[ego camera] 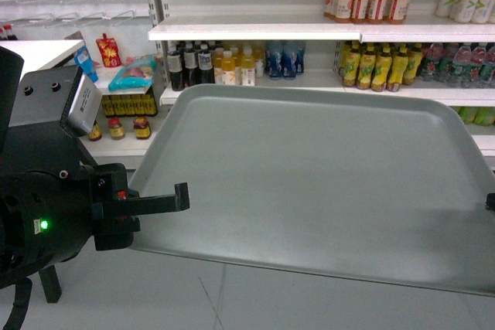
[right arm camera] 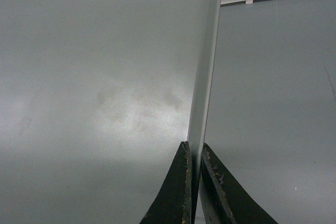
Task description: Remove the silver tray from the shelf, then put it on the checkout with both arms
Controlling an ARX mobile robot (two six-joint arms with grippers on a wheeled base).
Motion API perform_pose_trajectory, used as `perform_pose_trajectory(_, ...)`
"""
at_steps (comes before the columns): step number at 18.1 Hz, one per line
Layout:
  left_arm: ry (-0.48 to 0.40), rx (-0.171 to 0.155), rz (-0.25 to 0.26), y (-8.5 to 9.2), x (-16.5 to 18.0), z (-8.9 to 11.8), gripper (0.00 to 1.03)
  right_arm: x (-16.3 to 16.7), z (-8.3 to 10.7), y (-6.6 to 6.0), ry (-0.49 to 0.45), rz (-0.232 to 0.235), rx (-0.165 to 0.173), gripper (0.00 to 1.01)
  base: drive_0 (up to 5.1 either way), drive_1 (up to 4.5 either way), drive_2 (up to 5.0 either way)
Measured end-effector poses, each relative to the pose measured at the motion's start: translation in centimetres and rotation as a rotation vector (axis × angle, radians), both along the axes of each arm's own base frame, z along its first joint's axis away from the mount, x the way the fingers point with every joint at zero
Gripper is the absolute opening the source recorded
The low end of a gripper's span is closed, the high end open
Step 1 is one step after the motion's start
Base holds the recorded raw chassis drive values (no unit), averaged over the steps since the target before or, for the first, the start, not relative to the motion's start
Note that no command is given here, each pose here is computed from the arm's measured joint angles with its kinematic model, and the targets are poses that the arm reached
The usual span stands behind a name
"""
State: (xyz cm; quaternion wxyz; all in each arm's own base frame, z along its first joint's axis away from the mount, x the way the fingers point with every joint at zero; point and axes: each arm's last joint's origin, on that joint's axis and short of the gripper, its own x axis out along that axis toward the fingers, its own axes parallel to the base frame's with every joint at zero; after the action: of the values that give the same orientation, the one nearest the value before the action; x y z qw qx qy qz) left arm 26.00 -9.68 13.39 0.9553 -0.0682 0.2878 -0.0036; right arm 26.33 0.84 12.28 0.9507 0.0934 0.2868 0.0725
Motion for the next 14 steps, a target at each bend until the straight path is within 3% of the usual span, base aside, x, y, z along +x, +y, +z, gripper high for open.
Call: perform_pose_trajectory(14,-0.001,0.000,0.000,0.01,-0.02,0.07,0.03,-0.05,-0.03,0.00,0.003,0.000,0.000,0.03,0.0,0.00,0.0)
